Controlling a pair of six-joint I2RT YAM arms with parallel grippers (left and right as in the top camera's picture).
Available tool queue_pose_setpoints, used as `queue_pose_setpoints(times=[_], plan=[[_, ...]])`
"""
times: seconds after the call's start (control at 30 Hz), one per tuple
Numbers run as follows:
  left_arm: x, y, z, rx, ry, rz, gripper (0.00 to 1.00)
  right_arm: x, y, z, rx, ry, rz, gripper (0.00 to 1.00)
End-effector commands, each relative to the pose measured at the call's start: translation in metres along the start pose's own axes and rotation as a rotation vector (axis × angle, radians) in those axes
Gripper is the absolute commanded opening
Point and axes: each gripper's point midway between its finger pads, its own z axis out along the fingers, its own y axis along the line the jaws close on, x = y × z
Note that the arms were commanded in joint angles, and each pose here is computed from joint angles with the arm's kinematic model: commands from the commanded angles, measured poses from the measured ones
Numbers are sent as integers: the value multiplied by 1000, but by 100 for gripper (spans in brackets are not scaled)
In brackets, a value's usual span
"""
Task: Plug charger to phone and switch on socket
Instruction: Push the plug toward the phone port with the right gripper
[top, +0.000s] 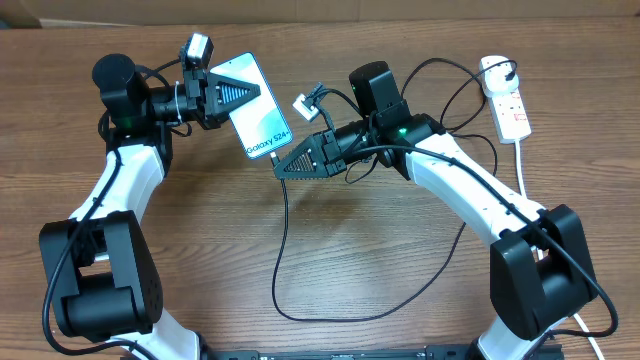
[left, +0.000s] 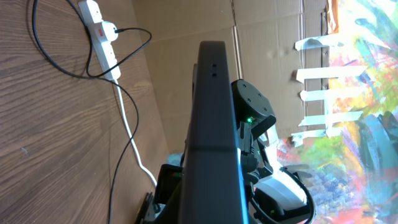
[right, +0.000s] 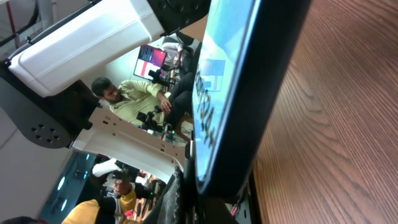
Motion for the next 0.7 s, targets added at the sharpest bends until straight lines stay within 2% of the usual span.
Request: queue_pose_setpoints(times=[0.0, 0.67], plan=[[4, -4, 3, 5, 27, 3, 4, -7, 12, 0, 8, -9, -41, 4], [4, -4, 3, 5, 27, 3, 4, -11, 13, 0, 11, -18, -49, 4]])
